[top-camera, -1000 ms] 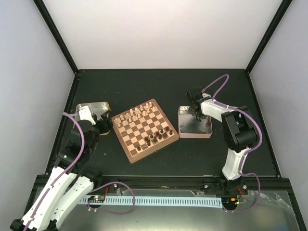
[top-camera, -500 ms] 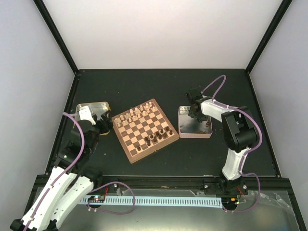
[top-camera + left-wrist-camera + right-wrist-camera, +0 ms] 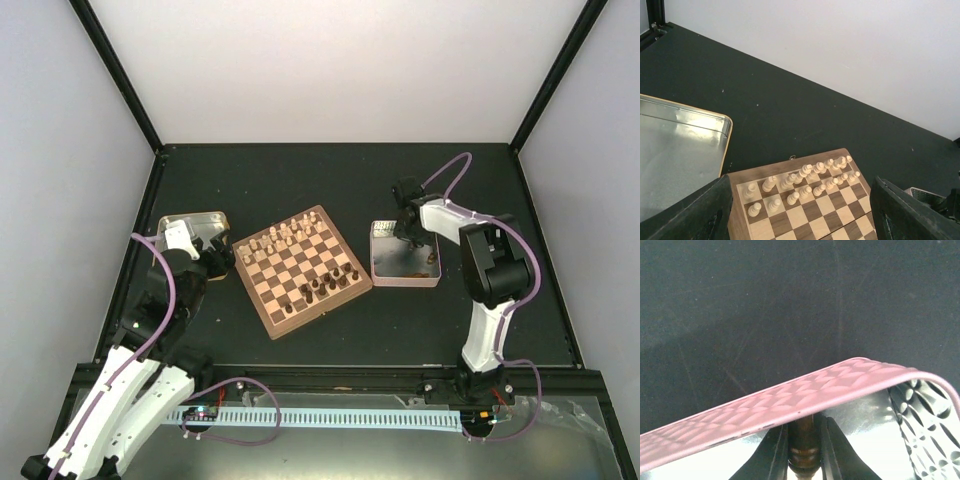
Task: Set up the chess pieces on the board
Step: Pick up the chess piece from the storage box.
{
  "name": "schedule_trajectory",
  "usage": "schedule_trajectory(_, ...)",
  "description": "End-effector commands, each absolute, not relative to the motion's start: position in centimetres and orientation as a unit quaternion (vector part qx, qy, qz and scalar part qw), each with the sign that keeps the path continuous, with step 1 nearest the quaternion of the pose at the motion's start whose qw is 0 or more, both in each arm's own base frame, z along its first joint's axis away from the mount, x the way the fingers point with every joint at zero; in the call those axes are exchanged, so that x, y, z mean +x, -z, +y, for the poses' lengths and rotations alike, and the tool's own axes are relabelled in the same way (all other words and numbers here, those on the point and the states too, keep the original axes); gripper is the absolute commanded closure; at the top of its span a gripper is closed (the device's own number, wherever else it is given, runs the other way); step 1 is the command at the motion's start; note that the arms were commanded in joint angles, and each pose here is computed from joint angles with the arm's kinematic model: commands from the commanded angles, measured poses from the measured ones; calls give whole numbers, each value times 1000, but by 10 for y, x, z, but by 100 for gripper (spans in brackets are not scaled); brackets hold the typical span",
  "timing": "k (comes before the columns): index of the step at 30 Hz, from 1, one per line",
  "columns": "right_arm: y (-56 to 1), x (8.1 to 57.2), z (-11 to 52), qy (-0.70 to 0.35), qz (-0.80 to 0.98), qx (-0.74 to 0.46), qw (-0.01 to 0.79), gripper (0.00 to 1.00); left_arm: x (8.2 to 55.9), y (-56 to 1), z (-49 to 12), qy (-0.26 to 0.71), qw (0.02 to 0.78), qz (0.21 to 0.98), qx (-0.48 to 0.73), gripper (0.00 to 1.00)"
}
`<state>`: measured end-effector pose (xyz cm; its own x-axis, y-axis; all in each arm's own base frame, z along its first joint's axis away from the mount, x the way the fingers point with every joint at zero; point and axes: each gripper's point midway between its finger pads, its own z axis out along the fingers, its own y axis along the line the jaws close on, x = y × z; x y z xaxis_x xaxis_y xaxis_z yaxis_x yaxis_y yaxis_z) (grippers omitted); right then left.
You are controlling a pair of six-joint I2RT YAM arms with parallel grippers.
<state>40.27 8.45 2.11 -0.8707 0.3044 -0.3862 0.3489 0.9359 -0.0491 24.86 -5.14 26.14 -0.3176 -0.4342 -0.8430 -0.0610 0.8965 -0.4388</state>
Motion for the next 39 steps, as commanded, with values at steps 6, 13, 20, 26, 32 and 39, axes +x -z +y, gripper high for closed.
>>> schedule_trajectory(6, -45, 388, 96, -8, 970, 151, 190, 92, 251, -264, -57, 175, 564, 794, -143, 23)
schedule_trajectory(13, -116, 368, 168, -202, 941, 51, 268, 89, 253, -272, -94, 255, 559, 785, -73, 22)
schedule_trajectory(20, -210, 310, 290, -419, 818, -207, 336, 88, 243, -294, -149, 381, 525, 761, 27, 21)
schedule_trajectory(26, -251, 245, 355, -502, 704, -378, 332, 87, 241, -293, -173, 435, 448, 780, 30, 20)
schedule_trajectory(32, -264, 217, 381, -533, 654, -442, 303, 87, 237, -293, -198, 508, 381, 772, 39, 23)
schedule_trajectory(39, -265, 216, 392, -534, 653, -448, 296, 87, 235, -285, -207, 531, 341, 775, 44, 50)
